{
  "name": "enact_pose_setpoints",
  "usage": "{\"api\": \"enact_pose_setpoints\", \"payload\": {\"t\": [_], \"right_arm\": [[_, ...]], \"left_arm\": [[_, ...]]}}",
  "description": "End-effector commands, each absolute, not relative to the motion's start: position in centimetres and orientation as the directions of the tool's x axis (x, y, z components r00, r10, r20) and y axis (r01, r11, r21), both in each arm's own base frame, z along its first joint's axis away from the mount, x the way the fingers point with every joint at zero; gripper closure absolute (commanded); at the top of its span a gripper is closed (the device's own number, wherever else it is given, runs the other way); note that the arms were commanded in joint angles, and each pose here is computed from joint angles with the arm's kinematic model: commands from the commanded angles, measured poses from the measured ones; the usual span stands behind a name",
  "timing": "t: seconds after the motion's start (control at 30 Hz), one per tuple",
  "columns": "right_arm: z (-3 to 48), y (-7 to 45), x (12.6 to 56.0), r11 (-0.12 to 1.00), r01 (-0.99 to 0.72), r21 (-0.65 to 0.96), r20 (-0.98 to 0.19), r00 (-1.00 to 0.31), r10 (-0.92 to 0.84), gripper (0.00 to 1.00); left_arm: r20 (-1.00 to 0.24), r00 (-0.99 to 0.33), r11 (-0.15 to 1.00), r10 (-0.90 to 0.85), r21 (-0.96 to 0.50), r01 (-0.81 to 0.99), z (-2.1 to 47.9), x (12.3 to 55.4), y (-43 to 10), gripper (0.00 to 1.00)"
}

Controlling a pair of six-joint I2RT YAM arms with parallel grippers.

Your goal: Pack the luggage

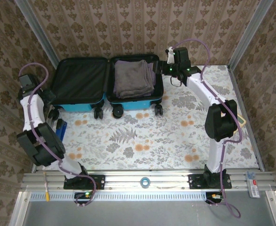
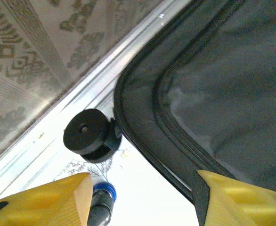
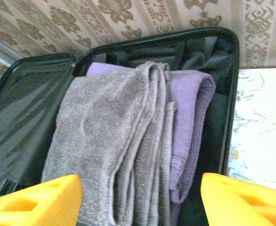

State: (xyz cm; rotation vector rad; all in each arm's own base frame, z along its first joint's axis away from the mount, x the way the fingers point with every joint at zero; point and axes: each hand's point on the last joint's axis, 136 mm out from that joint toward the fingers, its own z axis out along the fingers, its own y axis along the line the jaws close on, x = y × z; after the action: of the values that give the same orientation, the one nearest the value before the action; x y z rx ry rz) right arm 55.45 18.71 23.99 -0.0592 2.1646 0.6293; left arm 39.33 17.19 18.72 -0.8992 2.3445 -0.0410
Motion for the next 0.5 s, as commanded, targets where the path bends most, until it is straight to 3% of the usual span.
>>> {"api": "enact_pose_setpoints", "payload": {"t": [0.0, 0.3, 0.47], "right_arm": [[20.4, 18.0, 56.0, 0.887, -0.225, 0.403, -0.724, -0.672, 0.159, 0.32], [17.4, 17.1, 56.9, 0.877, -0.207, 0.434, -0.683, -0.711, 0.17, 0.32], [16.0, 16.8, 57.1, 0.874, -0.194, 0.446, -0.661, -0.729, 0.176, 0.35]], "left_arm": [[-0.506, -0.607, 0.775, -0.613, -0.235, -0.586, 18.3, 39.9, 17.8, 0.42], [-0.449, -0.642, 0.771, -0.621, -0.204, -0.603, 16.3, 42.3, 19.3, 0.47], [-0.412, -0.664, 0.769, -0.624, -0.173, -0.615, 14.7, 42.8, 19.5, 0.56]]}}
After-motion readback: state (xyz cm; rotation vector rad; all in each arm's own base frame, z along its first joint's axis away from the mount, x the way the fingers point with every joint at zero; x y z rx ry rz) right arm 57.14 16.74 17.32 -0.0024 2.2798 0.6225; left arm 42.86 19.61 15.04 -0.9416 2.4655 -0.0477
